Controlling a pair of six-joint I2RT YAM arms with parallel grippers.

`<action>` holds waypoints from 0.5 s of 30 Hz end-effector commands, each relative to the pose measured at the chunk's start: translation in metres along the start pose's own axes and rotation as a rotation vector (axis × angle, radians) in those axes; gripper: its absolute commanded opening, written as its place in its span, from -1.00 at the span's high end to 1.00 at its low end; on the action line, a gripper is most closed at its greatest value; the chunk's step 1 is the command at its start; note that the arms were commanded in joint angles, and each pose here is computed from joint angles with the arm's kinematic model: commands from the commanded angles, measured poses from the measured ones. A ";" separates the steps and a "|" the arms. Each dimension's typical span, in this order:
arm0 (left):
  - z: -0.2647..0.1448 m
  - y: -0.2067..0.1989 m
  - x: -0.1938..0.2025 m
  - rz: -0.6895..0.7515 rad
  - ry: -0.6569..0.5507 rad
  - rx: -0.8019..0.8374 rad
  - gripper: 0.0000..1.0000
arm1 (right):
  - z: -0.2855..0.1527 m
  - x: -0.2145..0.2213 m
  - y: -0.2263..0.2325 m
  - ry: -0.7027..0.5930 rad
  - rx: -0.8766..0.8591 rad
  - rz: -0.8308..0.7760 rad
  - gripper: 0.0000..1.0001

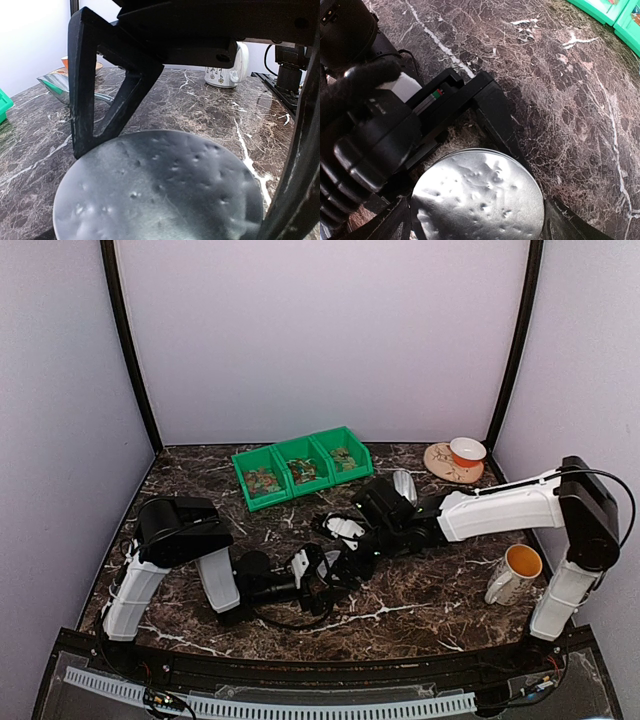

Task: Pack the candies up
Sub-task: Screw the bottle lid onto the packing bottle.

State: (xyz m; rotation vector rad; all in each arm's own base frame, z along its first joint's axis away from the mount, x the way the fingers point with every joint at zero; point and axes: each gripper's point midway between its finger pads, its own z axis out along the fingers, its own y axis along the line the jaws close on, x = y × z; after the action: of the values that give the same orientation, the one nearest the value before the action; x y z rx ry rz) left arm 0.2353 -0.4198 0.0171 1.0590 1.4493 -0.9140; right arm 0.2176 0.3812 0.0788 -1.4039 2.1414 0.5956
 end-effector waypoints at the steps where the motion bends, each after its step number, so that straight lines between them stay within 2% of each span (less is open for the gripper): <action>1: -0.040 -0.007 0.123 0.038 0.382 -0.014 -0.79 | 0.009 0.015 0.008 0.061 -0.063 -0.034 -0.74; 15: -0.042 0.011 0.119 0.029 0.373 -0.123 -0.79 | 0.009 0.023 -0.006 -0.026 0.052 0.153 -0.69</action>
State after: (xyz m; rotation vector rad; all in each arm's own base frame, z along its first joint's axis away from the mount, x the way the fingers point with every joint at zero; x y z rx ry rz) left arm 0.2372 -0.4182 0.0199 1.0375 1.4488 -0.8958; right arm 0.2207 0.3810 0.0778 -1.2928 2.1305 0.6503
